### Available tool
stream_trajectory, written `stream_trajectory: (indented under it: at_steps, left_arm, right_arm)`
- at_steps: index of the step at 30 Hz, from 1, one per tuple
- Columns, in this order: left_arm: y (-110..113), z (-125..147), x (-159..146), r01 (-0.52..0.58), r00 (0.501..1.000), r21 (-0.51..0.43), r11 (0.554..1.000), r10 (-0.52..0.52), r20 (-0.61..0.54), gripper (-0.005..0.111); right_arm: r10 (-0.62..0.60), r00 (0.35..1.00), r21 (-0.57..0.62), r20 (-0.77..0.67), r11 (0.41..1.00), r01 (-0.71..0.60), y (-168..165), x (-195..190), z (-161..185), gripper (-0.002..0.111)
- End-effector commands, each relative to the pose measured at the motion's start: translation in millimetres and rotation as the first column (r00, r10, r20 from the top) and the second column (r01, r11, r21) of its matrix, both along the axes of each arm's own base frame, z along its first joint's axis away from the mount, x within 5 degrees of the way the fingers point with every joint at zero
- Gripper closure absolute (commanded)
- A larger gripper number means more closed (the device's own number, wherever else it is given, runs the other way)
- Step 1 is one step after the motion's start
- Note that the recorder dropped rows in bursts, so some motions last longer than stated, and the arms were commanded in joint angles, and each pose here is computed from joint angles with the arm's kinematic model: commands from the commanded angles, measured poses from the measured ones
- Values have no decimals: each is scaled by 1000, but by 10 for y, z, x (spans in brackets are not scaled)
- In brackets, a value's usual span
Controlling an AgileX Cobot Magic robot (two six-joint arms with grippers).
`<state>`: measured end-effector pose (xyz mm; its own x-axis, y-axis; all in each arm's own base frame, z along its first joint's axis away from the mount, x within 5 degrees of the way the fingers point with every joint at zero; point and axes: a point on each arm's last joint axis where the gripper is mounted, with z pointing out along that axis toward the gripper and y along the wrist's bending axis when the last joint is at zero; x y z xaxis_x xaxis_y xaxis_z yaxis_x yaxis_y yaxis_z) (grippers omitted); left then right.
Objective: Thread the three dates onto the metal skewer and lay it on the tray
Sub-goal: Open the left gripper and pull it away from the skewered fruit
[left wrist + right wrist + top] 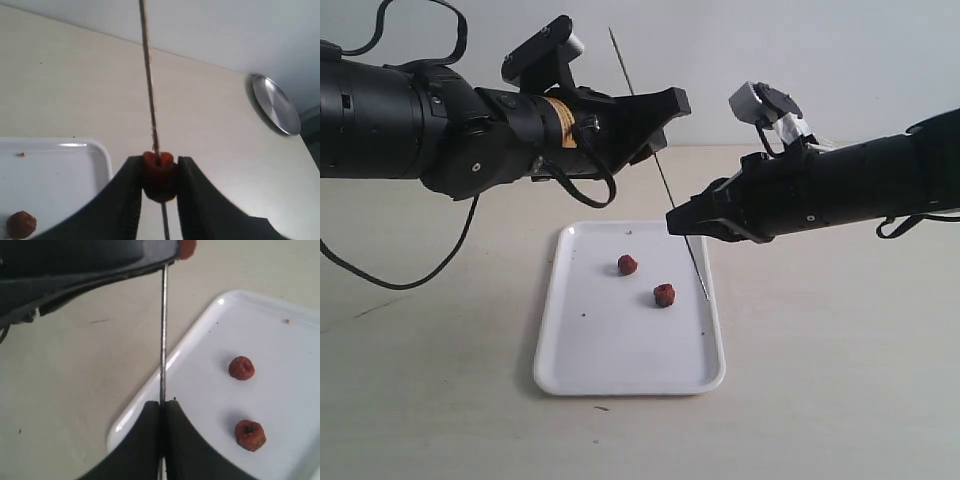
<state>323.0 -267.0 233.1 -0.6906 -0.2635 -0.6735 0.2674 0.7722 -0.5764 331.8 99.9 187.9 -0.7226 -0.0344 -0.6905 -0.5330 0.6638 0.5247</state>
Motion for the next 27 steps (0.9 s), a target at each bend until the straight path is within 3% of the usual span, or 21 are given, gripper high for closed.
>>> stream_trajectory:
  at_steps: [1,5,14,18,20,21,24,25,27]
  left_arm:
    - [-8,-14,-14,33,999,55,998,-34,27,72]
    - [-8,-14,-14,33,999,55,998,-34,27,47]
    - [43,10,-18,13,1000,81,997,-13,10,46]
    - [180,152,-85,-2,1000,204,979,0,9,46]
    - [310,243,-139,12,999,369,929,-28,37,46]
    - [398,303,-170,21,997,479,878,-55,58,46]
    - [588,281,-230,-1,1000,634,773,15,-16,46]
    - [652,267,-247,21,999,709,705,4,-34,46]
    - [743,268,-219,45,998,768,639,-4,-55,46]
  right_arm:
    - [2,1000,11,24,1000,-2,-4,28,60,108]
    - [-8,1000,2,24,1000,7,-12,35,54,108]
    - [-44,999,-23,21,999,45,-39,58,35,108]
    - [-70,998,-31,10,997,70,-54,69,26,108]
    - [-80,997,-39,11,996,80,-62,76,21,108]
    - [-81,997,-40,11,996,82,-64,77,20,108]
    - [-80,997,-42,11,996,81,-64,76,19,108]
    - [-77,997,-45,12,996,78,-64,74,17,108]
    - [-74,997,-45,12,996,75,-63,73,17,108]
